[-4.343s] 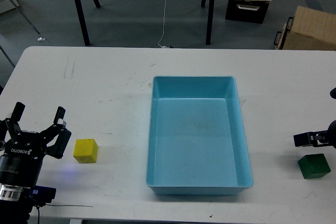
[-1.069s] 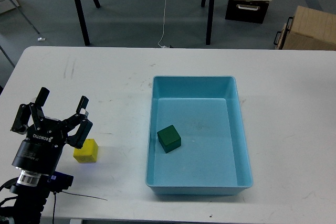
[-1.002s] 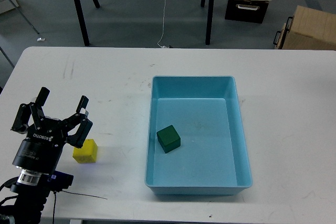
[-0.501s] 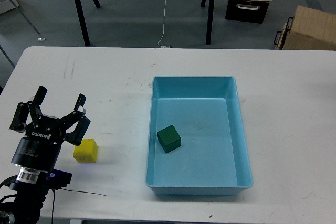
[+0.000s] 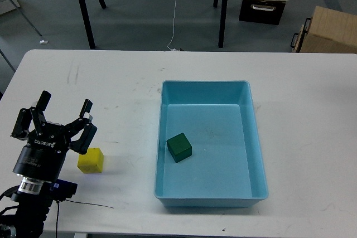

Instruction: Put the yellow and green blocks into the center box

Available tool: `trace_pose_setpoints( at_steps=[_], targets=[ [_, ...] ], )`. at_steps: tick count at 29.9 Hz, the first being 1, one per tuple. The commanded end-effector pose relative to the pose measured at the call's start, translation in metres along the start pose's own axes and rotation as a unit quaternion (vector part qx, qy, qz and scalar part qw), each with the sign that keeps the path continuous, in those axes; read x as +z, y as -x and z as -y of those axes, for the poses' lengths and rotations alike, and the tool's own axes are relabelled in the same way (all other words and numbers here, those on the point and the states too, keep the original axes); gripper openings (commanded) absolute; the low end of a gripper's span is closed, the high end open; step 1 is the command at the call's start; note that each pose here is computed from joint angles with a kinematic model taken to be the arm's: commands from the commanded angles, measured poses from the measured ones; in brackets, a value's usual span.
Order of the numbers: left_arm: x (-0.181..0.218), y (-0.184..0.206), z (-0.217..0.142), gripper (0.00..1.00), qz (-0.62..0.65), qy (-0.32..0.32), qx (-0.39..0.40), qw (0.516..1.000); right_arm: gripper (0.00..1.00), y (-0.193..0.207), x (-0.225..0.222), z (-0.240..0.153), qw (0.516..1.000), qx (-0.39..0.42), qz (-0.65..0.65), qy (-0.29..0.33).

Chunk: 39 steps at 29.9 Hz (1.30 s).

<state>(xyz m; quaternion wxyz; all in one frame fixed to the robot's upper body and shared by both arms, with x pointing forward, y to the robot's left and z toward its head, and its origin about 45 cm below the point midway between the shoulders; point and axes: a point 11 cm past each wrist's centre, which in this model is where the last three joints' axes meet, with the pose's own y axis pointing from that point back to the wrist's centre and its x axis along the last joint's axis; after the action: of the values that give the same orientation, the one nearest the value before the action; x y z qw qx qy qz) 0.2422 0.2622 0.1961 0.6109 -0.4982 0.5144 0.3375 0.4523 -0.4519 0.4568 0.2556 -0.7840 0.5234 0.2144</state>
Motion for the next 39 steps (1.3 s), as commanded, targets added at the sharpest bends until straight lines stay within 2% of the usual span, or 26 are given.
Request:
trace_pose_setpoints(
  at_steps=[1, 5, 7, 11, 16, 20, 27, 31, 35, 39],
  targets=[
    [0.000, 0.000, 0.002, 1.00, 0.000, -0.001, -0.001, 1.000, 1.00, 0.002, 0.038, 0.028, 0.999, -0.017, 0.050, -0.006],
    [0.002, -0.003, 0.002, 1.00, 0.002, -0.002, 0.003, 1.000, 1.00, -0.004, 0.038, 0.034, 0.995, -0.020, 0.092, -0.045],
    [0.002, -0.003, 0.003, 1.00, 0.002, -0.002, 0.002, 1.000, 1.00, -0.019, 0.044, 0.025, 0.991, -0.008, 0.117, -0.062],
    [0.001, -0.001, 0.007, 1.00, 0.002, -0.004, -0.004, 1.000, 1.00, -0.068, 0.051, -0.026, 0.979, 0.033, 0.169, -0.111],
    [0.001, 0.001, 0.009, 1.00, 0.004, -0.005, -0.008, 1.000, 1.00, -0.103, 0.094, -0.118, 0.967, 0.069, 0.214, -0.122],
    [0.002, 0.004, 0.012, 1.00, 0.007, -0.005, -0.013, 1.000, 1.00, -0.096, 0.144, -0.188, 0.958, 0.085, 0.253, -0.106],
    [0.004, 0.009, 0.013, 1.00, 0.010, -0.004, -0.019, 1.000, 1.00, -0.058, 0.237, -0.262, 0.918, 0.105, 0.359, -0.128],
    [0.005, 0.009, 0.012, 1.00, 0.009, 0.000, -0.020, 1.000, 1.00, -0.044, 0.271, -0.280, 0.905, 0.122, 0.385, -0.132],
    [0.005, 0.011, 0.010, 1.00, 0.006, 0.008, -0.022, 1.000, 1.00, -0.043, 0.275, -0.284, 0.905, 0.128, 0.385, -0.128],
    [0.047, 0.012, -0.001, 1.00, 0.019, 0.115, -0.023, 0.993, 1.00, -0.044, 0.269, -0.284, 0.912, 0.128, 0.372, -0.115]
  ],
)
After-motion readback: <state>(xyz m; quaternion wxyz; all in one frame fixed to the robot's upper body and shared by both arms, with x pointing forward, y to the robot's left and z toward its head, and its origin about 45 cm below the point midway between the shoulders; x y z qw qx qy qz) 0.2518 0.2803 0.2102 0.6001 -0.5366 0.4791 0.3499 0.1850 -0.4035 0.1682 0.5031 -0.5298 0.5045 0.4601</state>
